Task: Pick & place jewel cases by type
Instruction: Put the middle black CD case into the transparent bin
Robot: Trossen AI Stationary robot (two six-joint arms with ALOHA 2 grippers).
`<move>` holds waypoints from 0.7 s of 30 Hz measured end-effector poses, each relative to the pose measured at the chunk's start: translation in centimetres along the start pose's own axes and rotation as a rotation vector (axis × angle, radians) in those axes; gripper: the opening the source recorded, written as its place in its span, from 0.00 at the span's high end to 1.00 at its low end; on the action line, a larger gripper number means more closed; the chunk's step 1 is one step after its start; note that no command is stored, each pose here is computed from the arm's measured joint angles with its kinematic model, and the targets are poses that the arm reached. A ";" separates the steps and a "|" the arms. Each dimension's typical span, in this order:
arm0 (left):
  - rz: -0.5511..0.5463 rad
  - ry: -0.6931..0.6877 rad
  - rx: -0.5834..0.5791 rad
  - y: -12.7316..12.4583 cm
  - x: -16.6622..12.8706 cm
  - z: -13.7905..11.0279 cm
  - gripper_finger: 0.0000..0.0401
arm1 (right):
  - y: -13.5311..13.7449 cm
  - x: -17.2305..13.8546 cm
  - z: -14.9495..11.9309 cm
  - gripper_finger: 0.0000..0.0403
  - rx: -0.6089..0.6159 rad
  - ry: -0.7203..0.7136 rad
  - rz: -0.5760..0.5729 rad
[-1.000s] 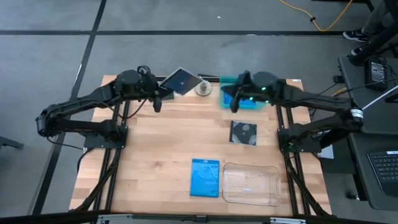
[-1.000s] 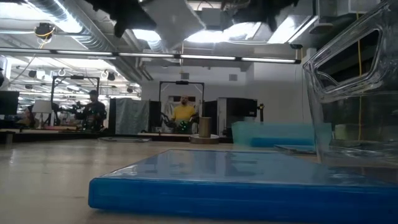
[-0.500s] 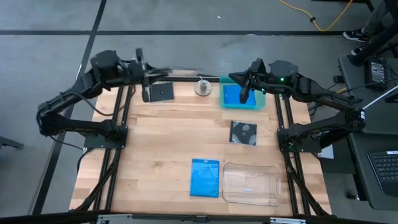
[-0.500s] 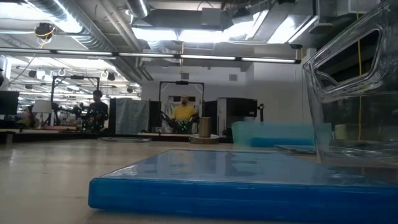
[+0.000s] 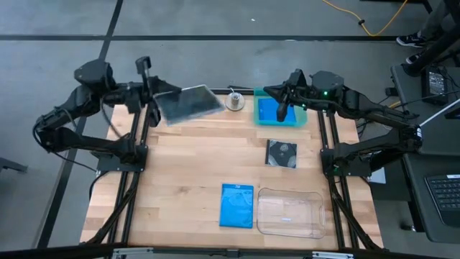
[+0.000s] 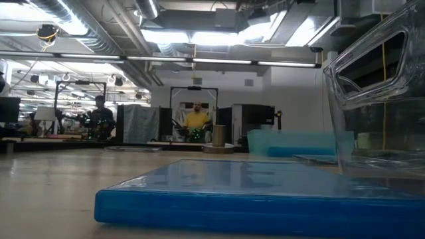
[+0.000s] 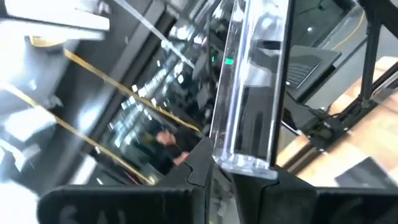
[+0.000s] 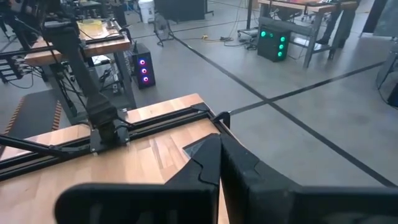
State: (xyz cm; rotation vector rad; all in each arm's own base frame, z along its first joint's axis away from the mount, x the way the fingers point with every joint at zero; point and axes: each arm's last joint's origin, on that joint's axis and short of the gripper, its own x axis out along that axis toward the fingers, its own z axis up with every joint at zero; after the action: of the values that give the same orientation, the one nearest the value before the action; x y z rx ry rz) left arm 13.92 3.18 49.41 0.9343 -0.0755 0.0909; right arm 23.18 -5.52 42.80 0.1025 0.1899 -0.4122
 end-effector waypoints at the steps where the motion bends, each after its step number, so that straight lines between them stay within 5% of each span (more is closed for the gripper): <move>1: 0.002 -0.008 0.034 -0.1 -0.1 0.2 0.92 | 0.0 0.0 0.0 0.98 0.000 0.000 0.000; 13: 0.022 0.009 0.314 -1.2 0.0 1.9 0.92 | 0.0 0.0 -0.1 0.98 -0.013 0.007 0.000; 21: 0.055 0.086 -0.146 -1.5 1.7 1.0 0.92 | 0.0 0.0 -0.1 0.98 -0.074 0.009 0.002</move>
State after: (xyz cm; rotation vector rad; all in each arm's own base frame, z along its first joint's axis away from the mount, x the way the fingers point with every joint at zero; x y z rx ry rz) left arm 15.76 1.58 49.03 0.7820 -0.0280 0.1739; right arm 23.16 -5.52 42.68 0.0318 0.2142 -0.4026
